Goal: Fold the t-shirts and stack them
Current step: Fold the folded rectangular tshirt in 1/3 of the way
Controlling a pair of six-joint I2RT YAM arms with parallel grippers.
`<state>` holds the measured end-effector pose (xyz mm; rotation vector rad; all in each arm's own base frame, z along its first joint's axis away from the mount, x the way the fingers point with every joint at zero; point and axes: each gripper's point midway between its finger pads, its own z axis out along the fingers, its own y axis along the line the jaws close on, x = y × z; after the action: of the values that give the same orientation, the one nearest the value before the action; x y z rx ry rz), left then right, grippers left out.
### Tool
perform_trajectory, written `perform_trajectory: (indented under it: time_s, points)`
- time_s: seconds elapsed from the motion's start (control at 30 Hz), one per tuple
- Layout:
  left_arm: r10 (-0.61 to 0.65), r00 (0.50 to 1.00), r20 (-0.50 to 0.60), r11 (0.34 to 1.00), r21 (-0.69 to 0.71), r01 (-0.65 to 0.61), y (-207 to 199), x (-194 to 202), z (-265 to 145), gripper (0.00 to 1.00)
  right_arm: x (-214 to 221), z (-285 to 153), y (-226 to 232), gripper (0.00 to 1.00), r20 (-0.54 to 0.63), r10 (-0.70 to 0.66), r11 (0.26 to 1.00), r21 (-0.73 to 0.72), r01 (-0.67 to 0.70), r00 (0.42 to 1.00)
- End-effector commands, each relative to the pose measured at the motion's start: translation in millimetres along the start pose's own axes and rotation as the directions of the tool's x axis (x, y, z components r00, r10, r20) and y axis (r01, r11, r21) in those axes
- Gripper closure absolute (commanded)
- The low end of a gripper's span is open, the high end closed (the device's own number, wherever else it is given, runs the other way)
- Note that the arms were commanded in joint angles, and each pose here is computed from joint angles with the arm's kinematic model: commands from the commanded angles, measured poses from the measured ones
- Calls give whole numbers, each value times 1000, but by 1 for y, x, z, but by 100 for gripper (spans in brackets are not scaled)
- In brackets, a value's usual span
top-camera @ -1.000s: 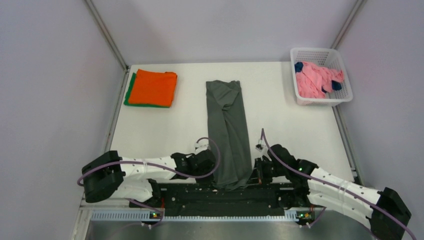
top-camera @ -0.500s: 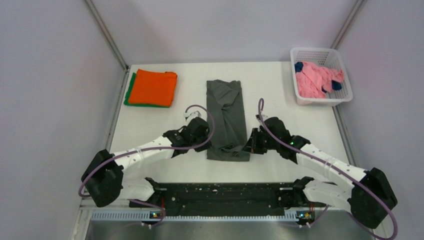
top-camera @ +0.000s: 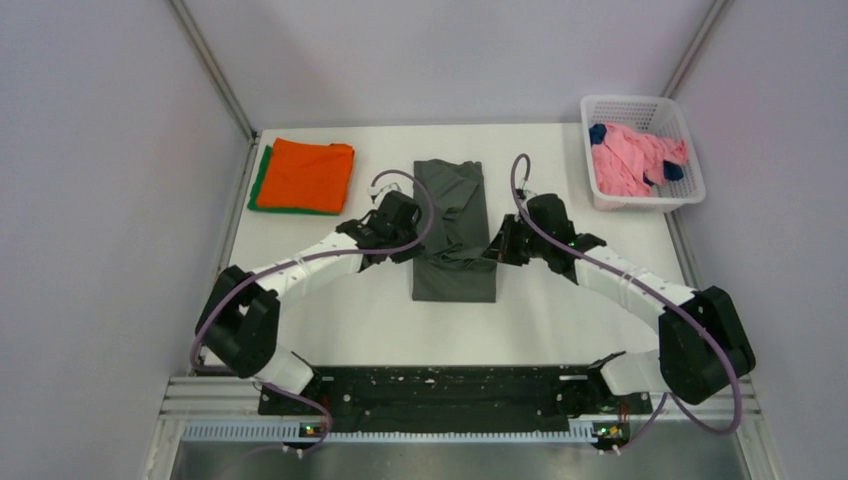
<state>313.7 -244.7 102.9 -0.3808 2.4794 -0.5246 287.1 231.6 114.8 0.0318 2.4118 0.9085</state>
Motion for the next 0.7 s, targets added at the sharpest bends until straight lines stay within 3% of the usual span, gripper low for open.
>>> perform_trajectory:
  time_s: [0.0,0.4,0.47,0.53,0.6,0.67]
  points:
    - [17,999,33,1000,-8,-17,-7,-29,8,100,-42,13,16,100,75,-50,997,-57,54,996]
    - [31,999,-23,999,-38,-32,-4,-49,45,100,-69,55,-15,100,74,7,1000,-30,-5,997]
    - [36,999,-37,999,-37,-37,-4,-49,52,94,-74,61,-18,100,84,3,1000,-22,-2,996]
    - [41,998,-46,998,-41,-42,-2,-50,61,81,-85,67,-22,99,108,-6,1000,-8,7,994]
    - [34,998,-46,999,-41,-36,-2,-57,67,65,-97,75,-29,88,127,2,1000,17,-5,992]
    - [22,999,-40,999,-48,-24,-1,-67,65,47,-106,78,-31,51,129,8,1000,17,-11,992]
